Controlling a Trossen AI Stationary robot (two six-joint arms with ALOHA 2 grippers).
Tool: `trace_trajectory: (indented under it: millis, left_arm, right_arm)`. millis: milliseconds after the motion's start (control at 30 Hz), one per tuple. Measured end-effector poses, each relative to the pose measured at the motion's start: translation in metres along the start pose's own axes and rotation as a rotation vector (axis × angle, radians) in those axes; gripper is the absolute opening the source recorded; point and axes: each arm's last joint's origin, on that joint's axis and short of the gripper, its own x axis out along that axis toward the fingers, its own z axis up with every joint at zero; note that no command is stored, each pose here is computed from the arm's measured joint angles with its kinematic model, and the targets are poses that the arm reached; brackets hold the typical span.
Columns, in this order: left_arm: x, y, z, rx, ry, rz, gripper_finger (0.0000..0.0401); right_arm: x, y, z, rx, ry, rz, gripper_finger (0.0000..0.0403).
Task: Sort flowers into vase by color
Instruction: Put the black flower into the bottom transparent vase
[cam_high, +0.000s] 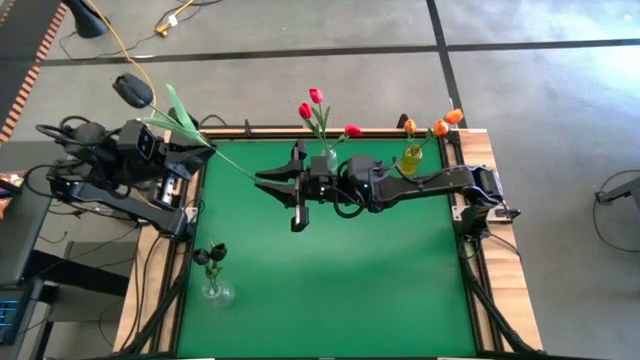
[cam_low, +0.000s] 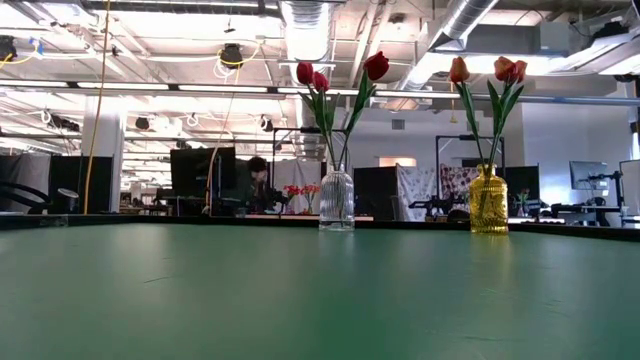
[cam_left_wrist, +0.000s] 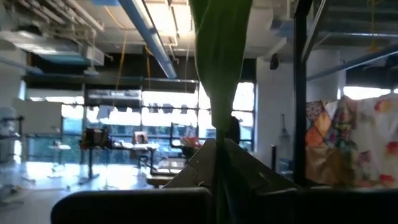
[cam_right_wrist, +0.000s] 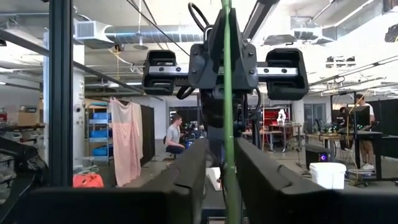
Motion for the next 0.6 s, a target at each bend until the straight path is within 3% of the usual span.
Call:
trace_trajectory:
  millis: [267, 400, 600]
  left_arm:
    - [-0.032, 0.005, 0.003, -0.133, 0.129, -0.079, 0.0]
    - [-0.058, 0.006, 0.008, -0.261, 0.199, -0.234, 0.0]
    - [-0.084, 0.003, 0.017, -0.435, 0.26, -0.511, 0.0]
  right_arm:
    - [0.0, 0.006, 0.0, 0.006, 0.002, 0.012, 0.0211]
    - [-0.001, 0.011, -0.001, 0.012, 0.009, 0.023, 0.0248]
    - [-0.001, 0.013, -0.008, 0.048, 0.089, 0.024, 0.0255]
